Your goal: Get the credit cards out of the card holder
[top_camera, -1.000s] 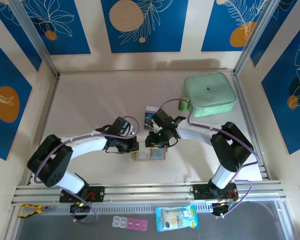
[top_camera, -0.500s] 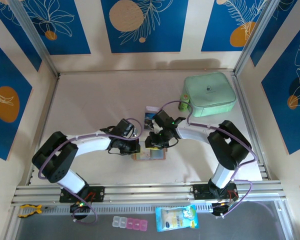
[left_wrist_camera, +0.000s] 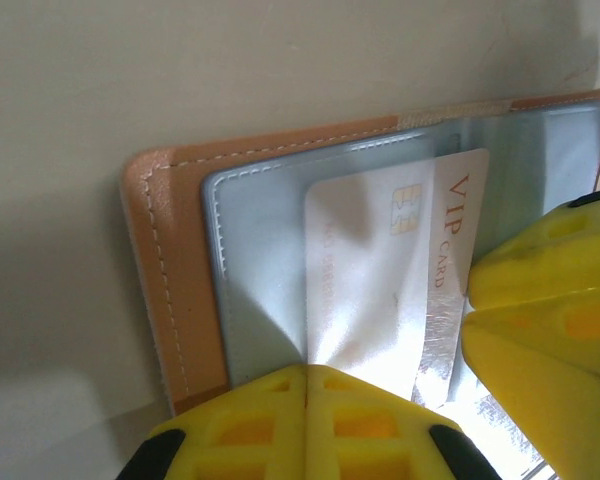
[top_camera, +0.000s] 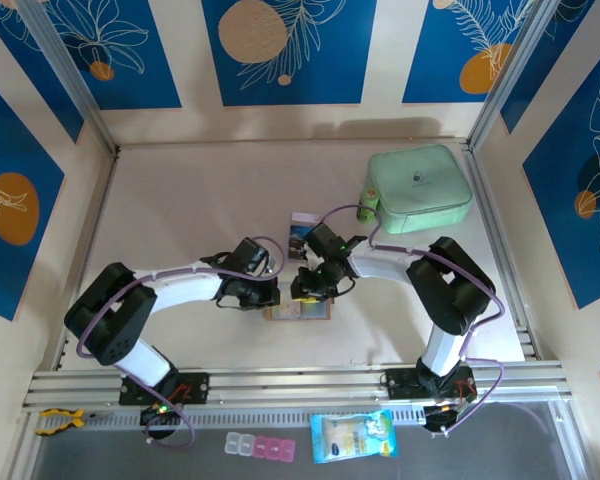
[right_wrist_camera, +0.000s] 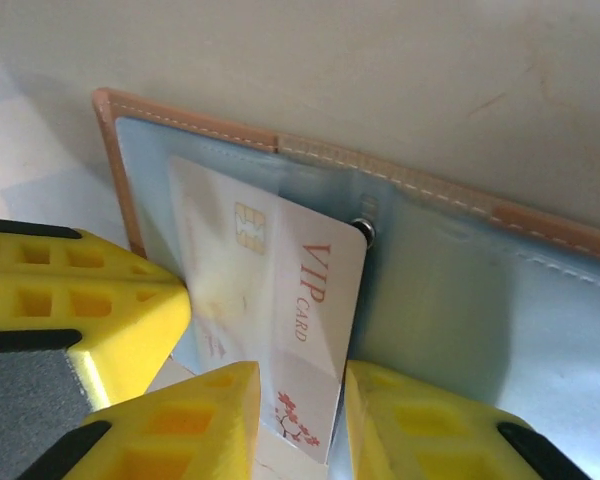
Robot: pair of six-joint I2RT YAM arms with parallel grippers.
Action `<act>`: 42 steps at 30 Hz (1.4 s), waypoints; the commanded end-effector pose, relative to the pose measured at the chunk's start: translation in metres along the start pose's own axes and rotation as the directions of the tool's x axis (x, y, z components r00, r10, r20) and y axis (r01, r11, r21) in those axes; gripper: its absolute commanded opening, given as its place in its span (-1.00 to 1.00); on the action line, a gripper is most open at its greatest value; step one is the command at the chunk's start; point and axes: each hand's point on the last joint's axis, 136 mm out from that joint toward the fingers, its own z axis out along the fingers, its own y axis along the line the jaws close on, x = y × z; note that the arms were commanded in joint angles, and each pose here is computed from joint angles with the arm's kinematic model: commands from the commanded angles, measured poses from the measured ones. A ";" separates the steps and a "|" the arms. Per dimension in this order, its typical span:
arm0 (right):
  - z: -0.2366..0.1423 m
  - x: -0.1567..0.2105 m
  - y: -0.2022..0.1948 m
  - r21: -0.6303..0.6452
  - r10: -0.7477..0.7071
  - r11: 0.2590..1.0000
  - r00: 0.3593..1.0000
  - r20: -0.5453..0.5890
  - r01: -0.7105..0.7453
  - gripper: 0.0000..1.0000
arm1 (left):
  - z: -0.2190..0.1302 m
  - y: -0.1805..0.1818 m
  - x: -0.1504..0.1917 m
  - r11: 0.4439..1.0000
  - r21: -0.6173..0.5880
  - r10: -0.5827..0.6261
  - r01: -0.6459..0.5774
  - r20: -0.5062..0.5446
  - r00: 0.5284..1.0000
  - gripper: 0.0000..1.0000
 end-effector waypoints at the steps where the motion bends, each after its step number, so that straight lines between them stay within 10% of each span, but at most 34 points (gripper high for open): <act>1: 0.009 0.011 -0.007 -0.002 0.017 1.000 0.999 -0.049 -0.017 -0.42 | 0.009 0.017 0.013 0.998 -0.064 -0.018 0.016 -0.043 0.999 -1.00; 22: -0.001 0.008 0.009 -0.110 0.000 0.994 1.000 -0.005 -0.001 -0.92 | 0.007 0.019 0.014 0.997 -0.074 -0.023 0.020 -0.046 0.999 -1.00; 42: -0.031 0.021 -0.023 0.032 -0.019 0.999 1.000 -0.017 0.020 -0.94 | -0.005 0.025 0.016 0.996 -0.080 -0.028 0.026 -0.029 0.999 -1.00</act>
